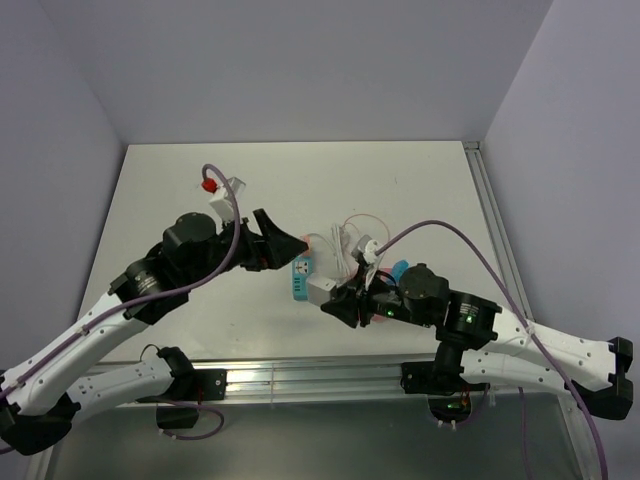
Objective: Insert the plug
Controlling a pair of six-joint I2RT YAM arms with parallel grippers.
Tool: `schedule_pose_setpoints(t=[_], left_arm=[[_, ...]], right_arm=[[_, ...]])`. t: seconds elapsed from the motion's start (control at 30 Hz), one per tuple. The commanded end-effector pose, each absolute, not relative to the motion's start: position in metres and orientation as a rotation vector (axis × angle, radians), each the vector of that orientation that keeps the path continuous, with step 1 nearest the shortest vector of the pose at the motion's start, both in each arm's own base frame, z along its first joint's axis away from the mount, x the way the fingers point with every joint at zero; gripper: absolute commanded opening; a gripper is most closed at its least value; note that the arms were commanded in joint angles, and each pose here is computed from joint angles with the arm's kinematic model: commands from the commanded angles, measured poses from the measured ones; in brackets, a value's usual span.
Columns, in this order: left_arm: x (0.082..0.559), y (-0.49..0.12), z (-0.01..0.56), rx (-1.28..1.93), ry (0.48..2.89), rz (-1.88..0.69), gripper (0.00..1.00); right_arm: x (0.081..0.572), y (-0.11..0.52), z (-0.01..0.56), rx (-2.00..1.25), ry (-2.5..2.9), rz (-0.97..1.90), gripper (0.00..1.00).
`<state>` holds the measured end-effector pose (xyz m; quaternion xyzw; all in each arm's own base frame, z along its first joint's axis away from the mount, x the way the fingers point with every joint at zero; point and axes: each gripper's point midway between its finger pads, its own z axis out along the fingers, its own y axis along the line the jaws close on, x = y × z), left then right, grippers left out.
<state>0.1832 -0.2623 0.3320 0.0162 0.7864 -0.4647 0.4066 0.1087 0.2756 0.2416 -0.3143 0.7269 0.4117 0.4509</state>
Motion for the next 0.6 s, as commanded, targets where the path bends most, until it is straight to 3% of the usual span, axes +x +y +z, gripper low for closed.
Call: schedule_pose_setpoints(t=[0.0, 0.57], left_arm=[[0.16, -0.273, 0.323, 0.175, 2.111, -1.218, 0.88], [0.141, -0.294, 0.271, 0.132, 2.479, -1.236, 0.82]], right_arm=[[0.099, 0.287, 0.247, -0.892, 1.751, 1.065, 0.0], [0.124, 0.286, 0.248, -0.815, 1.744, 0.943, 0.0]])
